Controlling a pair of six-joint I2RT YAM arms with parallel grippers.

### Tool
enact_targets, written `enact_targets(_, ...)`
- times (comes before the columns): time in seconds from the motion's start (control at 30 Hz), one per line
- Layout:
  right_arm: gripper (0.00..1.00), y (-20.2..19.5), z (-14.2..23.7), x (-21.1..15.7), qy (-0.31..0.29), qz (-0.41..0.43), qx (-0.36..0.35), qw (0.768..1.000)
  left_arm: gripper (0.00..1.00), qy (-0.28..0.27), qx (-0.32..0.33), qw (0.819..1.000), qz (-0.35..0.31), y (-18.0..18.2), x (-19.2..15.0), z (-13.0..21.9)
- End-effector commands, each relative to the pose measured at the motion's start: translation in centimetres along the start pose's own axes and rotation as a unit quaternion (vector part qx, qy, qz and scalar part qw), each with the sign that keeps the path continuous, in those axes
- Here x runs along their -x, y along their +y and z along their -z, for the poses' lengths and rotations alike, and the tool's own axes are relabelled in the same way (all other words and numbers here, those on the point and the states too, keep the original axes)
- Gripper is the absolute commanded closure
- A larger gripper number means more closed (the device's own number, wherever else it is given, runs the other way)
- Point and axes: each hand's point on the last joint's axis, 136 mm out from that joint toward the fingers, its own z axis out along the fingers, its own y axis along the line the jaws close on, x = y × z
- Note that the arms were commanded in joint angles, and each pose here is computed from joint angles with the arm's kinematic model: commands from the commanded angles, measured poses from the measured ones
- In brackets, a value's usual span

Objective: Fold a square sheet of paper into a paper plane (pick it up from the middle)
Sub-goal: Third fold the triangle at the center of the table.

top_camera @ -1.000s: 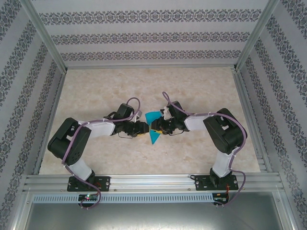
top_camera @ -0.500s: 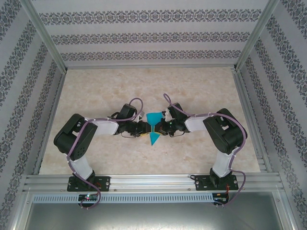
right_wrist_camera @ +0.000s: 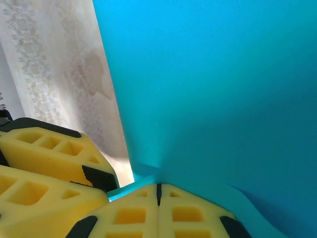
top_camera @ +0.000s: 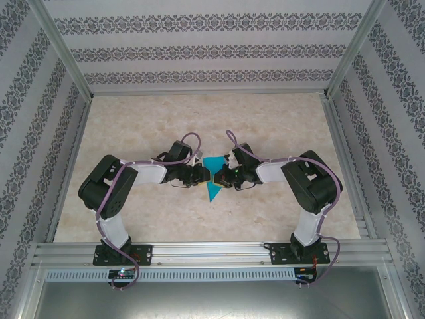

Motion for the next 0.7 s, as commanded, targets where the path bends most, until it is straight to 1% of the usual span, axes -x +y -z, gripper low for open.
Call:
enact_targets(0.0,0.95,0.3,0.4,-0.3,-0.001,0.010,0.002,1.000,0.80,0.013,0.020,1.000,-0.019,0.4,-0.5,-0.4)
enact_targets(0.07,0.95,0.4,0.4,-0.3,-0.001,0.011,0.004,1.000,0.83,0.017,0.028,0.999,-0.021,0.7,-0.6,-0.3)
enact_targets(0.17,0.94,0.5,0.5,-0.3,0.000,0.013,0.006,1.000,0.85,0.020,0.032,0.999,-0.027,0.6,-0.6,-0.3)
enact_targets(0.3,0.94,0.9,0.6,-0.2,-0.001,0.016,0.009,1.000,0.92,0.024,0.044,0.998,-0.031,0.9,-0.5,-0.3)
enact_targets(0.37,0.93,1.1,0.8,-0.1,-0.003,0.018,0.011,1.000,0.93,0.026,0.049,0.998,-0.033,1.1,-0.4,-0.4)
enact_targets(0.47,0.89,1.5,1.1,0.0,-0.005,0.024,0.014,1.000,0.98,0.030,0.059,0.997,-0.037,1.4,-0.3,-0.5)
enact_targets(0.67,0.83,2.0,2.0,0.2,-0.013,0.032,0.016,0.999,0.99,0.034,0.085,0.995,-0.043,2.3,-0.2,-0.7)
